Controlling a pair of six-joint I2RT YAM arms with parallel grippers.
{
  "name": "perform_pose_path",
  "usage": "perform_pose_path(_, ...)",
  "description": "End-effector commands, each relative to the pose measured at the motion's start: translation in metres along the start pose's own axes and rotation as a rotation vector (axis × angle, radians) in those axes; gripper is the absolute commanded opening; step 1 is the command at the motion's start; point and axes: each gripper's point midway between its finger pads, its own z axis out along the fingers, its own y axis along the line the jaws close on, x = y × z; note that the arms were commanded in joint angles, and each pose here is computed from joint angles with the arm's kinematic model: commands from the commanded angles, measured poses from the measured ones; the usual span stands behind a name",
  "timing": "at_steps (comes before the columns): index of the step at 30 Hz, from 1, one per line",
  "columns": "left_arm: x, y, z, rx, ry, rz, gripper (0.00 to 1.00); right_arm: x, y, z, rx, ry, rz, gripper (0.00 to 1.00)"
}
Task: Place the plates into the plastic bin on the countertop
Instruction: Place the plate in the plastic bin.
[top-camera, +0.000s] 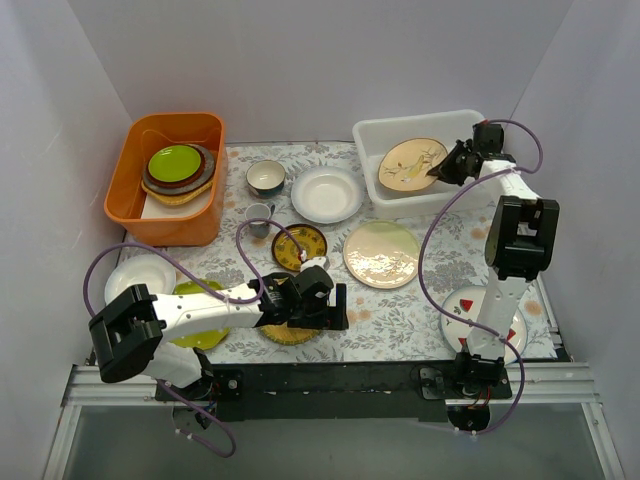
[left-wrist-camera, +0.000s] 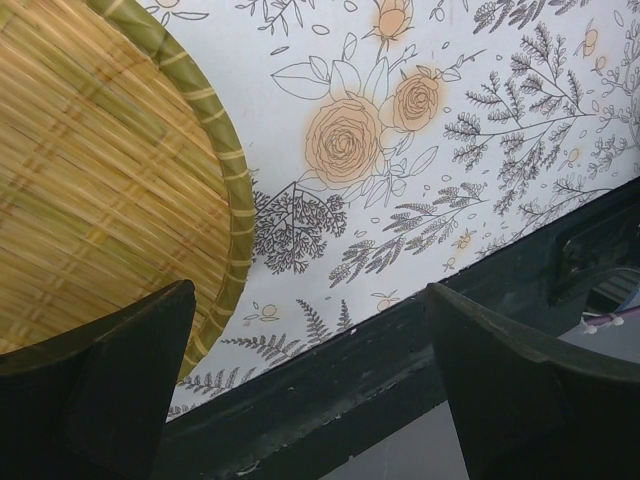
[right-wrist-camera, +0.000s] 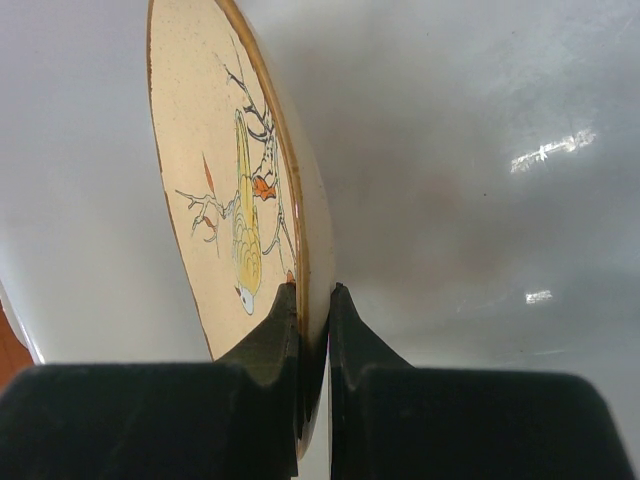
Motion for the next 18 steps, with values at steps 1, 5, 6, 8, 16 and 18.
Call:
perform_pose_path(1,0.000,-0.005,-0.003,0.029,-0.001,-0.009,0.98,-0.052,0.057,-0.016,-0.169,-0.139,-0.061,0.03)
perform_pose_path(5,0.001,-0.008,-0.003,0.036,0.006,-0.007,0.98,-0.044,0.050,-0.004,-0.166,-0.099,-0.054,0.06)
perform_pose_path(6,0.000,-0.008,-0.003,0.036,0.003,-0.005,0.98,-0.042,0.049,-0.002,-0.166,-0.092,-0.052,0.07)
perform_pose_path(8,0.000,-0.008,-0.004,0.033,0.001,-0.005,0.98,-0.039,0.046,0.003,-0.167,-0.079,-0.052,0.09)
perform_pose_path(16,0.000,-0.003,-0.007,0.016,0.001,-0.010,0.98,-0.027,0.038,0.021,-0.171,-0.009,-0.046,0.20)
perform_pose_path(18,0.000,-0.003,-0.007,0.013,0.000,-0.009,0.98,-0.027,0.037,0.021,-0.163,-0.009,-0.045,0.29)
